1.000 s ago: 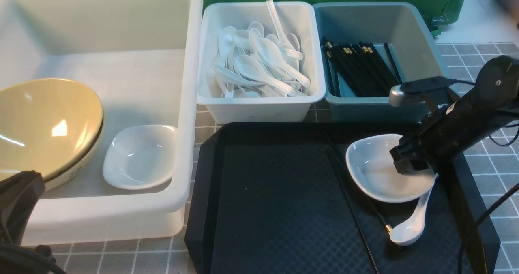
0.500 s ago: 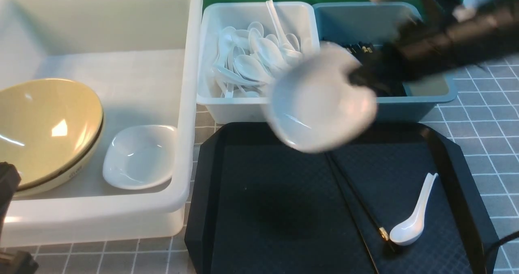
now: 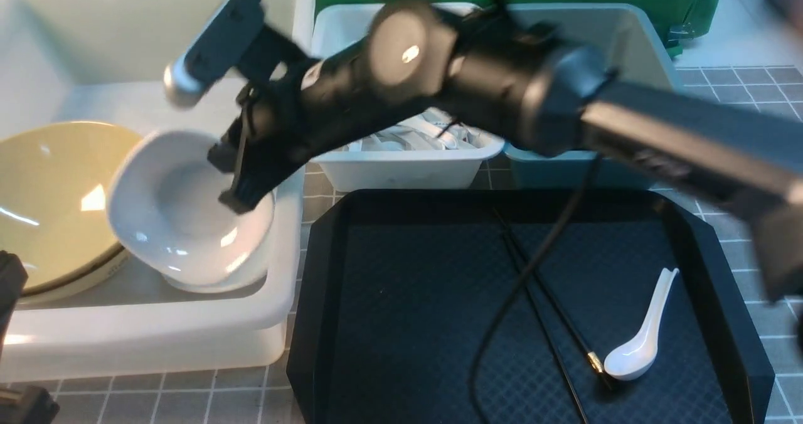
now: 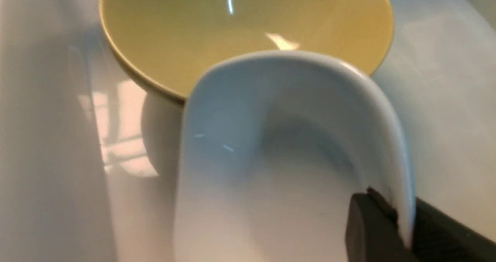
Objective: On grey table put chopsticks spoon bowls plates into blue grey white boxes.
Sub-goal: 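Place the white bowl into the white bin on top of the stacked bowls with the right gripper, then reach down and grasp the white spoon resting in the bowl with the right gripper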
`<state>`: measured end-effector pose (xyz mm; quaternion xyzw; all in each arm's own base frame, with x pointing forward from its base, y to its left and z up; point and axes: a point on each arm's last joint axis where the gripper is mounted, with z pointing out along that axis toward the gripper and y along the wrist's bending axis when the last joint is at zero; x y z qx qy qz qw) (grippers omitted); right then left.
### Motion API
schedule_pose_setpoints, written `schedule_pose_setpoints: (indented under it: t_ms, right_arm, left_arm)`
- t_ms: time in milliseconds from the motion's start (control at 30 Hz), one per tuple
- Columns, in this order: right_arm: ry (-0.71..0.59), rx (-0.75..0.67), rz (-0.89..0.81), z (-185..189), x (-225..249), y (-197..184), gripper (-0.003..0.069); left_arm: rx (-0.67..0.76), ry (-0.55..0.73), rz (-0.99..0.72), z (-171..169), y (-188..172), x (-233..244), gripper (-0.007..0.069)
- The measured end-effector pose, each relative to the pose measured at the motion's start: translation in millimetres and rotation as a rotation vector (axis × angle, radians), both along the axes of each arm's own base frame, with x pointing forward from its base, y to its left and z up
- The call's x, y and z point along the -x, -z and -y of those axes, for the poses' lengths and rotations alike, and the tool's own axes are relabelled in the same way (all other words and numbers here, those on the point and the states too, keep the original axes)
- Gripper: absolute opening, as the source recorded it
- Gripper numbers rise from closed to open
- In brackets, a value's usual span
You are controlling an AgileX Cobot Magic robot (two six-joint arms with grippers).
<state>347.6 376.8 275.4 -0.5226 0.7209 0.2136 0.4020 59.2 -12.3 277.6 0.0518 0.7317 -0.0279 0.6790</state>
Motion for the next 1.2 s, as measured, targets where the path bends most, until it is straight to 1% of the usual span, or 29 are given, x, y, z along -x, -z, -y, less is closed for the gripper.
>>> schedule_pose_setpoints:
  t_ms: [100, 167, 200, 233, 267, 300, 333, 367, 400, 433, 500, 600, 633, 667, 700, 733, 767, 800, 833, 867, 933, 967, 1000, 1067, 1200]
  right_arm:
    - [0.018, 0.048, 0.001, -4.9, -8.4, 18.2, 0.0219]
    - [0.044, 0.034, -0.017, -5.6, -9.9, 17.5, 0.0309]
    - [0.048, 0.032, -0.023, -5.6, -9.9, 17.6, 0.0327]
    - [0.065, 0.029, -0.039, -4.8, -9.5, 15.6, 0.0386]
    - [0.071, 0.038, -0.053, -2.0, -7.9, 11.5, 0.0432]
    - [0.074, 0.046, -0.060, 0.8, -6.7, 7.1, 0.0459]
    - [0.076, 0.083, -0.080, 9.9, -2.2, -5.1, 0.0496]
    - [0.076, 0.109, -0.092, 14.2, -0.3, -8.4, 0.0501]
    - [0.103, 0.139, -0.117, 27.0, 3.4, -23.9, 0.0519]
    - [0.137, 0.195, -0.134, 44.5, 6.9, -39.9, 0.0525]
    - [0.232, 0.246, -0.159, 72.8, 4.6, -57.5, 0.0523]
    - [0.412, 0.261, -0.202, 124.0, -0.7, -80.8, 0.0501]
    - [0.499, 0.278, -0.238, 150.9, -1.5, -82.9, 0.0486]
    - [0.550, 0.284, -0.260, 171.4, -0.3, -83.8, 0.0473]
    - [0.636, 0.321, -0.331, 197.1, 5.1, -66.2, 0.0457]
    - [0.682, 0.341, -0.370, 213.1, 11.8, -52.5, 0.0447]
    - [0.706, 0.341, -0.386, 221.2, 16.2, -43.8, 0.0443]
    - [0.762, 0.338, -0.432, 237.8, 29.8, -21.2, 0.0436]
    - [0.810, 0.319, -0.469, 248.1, 40.7, -5.3, 0.0434]
    - [0.828, 0.308, -0.473, 253.5, 45.8, -1.7, 0.0434]
    - [0.895, 0.294, -0.522, 267.1, 62.7, 22.9, 0.0433]
    - [0.955, 0.269, -0.552, 279.4, 77.7, 43.5, 0.0433]
    - [0.960, 0.266, -0.554, 280.4, 79.0, 45.5, 0.0433]
    - [1.001, 0.232, -0.563, 286.6, 89.8, 66.1, 0.0433]
    - [1.025, 0.208, -0.570, 286.5, 89.5, 85.3, 0.0433]
  left_arm:
    - [0.000, 0.000, 0.000, 0.0, 0.0, 0.0, -0.0011]
    - [0.000, 0.000, 0.000, 0.0, 0.0, 0.0, -0.0011]
    - [0.000, 0.000, 0.000, 0.0, 0.0, 0.0, -0.0011]
    - [-0.001, 0.000, 0.000, 0.0, 0.0, 0.0, -0.0011]
    - [-0.001, 0.000, 0.000, 0.0, 0.0, 0.0, -0.0011]
    - [-0.001, 0.000, 0.000, 0.0, 0.0, 0.0, -0.0011]
    - [-0.003, 0.000, 0.000, 0.0, 0.0, 0.0, -0.0011]
    - [-0.002, 0.000, 0.000, 0.0, 0.0, 0.0, -0.0011]
    - [-0.002, 0.000, 0.000, 0.0, 0.0, 0.0, -0.0011]
    - [-0.002, 0.001, 0.000, 0.1, 0.1, 0.0, -0.0011]
    - [-0.002, 0.001, 0.000, 0.1, 0.1, 0.0, -0.0011]
    - [-0.003, 0.001, 0.000, 0.1, 0.1, 0.0, -0.0011]
    - [-0.003, 0.000, 0.001, 0.0, 0.0, 0.0, -0.0011]
    - [-0.003, 0.000, 0.001, 0.0, -0.1, 0.0, -0.0011]
    - [-0.002, -0.002, 0.005, -0.2, -0.4, -0.1, -0.0011]
    - [-0.002, -0.004, 0.007, -0.4, -0.6, -0.1, -0.0011]
    - [-0.002, -0.004, 0.008, -0.4, -0.7, -0.1, -0.0011]
    - [-0.002, -0.008, 0.014, -0.7, -1.3, -0.2, -0.0011]
    - [-0.001, -0.010, 0.015, -0.9, -0.8, -0.3, -0.0011]
    - [0.000, -0.011, 0.016, -1.0, -0.6, -0.5, -0.0011]
    - [0.001, -0.016, 0.015, -1.5, 1.5, -1.1, -0.0011]
    - [0.002, -0.026, 0.017, -2.4, 4.6, -2.2, -0.0011]
    - [0.002, -0.026, 0.016, -2.4, 5.0, -2.2, -0.0011]
    - [0.004, -0.039, 0.024, -3.7, 7.5, -3.3, -0.0011]
    - [0.005, -0.047, 0.031, -4.5, 8.3, -3.7, -0.0011]
